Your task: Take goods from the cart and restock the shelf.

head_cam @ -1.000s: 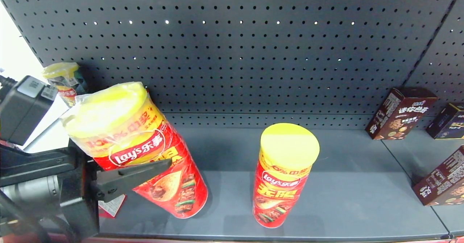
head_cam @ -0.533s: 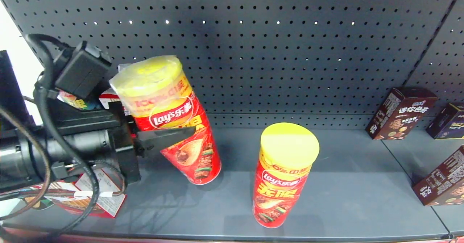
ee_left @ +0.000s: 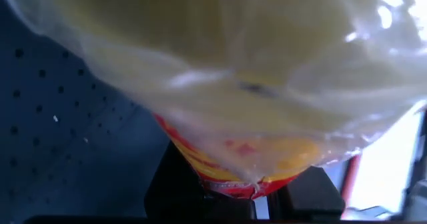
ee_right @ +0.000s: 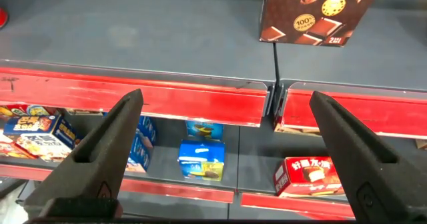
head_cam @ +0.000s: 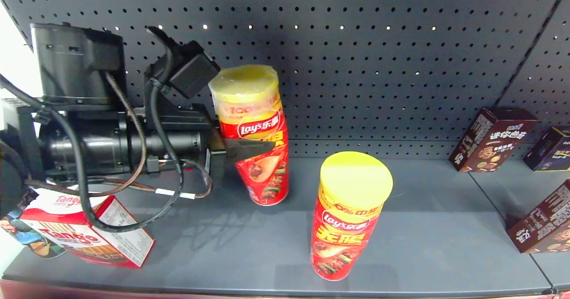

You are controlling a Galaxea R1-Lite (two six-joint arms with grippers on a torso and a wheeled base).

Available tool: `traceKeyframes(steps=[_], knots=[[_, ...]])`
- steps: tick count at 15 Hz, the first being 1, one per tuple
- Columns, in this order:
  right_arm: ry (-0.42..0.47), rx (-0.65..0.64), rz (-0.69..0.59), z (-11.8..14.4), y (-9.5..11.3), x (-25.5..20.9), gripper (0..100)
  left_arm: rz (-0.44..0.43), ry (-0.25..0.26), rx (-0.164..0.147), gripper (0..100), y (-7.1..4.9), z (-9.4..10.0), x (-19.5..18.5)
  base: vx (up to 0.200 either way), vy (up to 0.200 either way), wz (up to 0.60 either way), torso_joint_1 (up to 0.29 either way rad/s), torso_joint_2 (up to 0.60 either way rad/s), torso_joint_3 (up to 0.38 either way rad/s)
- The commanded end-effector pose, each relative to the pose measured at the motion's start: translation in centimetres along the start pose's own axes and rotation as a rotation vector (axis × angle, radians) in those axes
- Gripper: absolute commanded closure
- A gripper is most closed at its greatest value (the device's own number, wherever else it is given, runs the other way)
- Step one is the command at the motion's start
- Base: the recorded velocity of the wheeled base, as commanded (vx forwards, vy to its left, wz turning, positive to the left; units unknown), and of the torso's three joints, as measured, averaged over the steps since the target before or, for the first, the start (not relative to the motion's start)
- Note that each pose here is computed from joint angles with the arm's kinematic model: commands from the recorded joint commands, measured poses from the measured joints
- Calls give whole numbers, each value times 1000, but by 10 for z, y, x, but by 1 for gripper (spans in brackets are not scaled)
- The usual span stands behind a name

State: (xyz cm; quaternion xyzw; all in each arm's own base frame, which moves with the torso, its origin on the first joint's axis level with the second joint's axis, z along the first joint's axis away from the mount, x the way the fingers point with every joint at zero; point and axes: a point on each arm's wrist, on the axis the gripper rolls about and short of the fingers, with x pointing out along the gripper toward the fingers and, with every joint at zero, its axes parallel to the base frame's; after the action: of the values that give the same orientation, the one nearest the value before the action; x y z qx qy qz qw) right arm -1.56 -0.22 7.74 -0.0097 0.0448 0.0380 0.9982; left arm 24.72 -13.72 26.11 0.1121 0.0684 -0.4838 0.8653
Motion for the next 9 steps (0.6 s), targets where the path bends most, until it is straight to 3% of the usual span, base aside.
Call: traceKeyframes(steps=[1,4,9], knots=[[3,0,0,0,0,0,0,-17,35,32,100,13,-8,29,0,0,0,0,0,0],[3,0,0,0,0,0,0,-45,20,42,100,26,-5,52,0,0,0,0,0,0],[3,0,0,0,0,0,0,-85,25,40,100,27,-9,74,0,0,0,0,0,0]])
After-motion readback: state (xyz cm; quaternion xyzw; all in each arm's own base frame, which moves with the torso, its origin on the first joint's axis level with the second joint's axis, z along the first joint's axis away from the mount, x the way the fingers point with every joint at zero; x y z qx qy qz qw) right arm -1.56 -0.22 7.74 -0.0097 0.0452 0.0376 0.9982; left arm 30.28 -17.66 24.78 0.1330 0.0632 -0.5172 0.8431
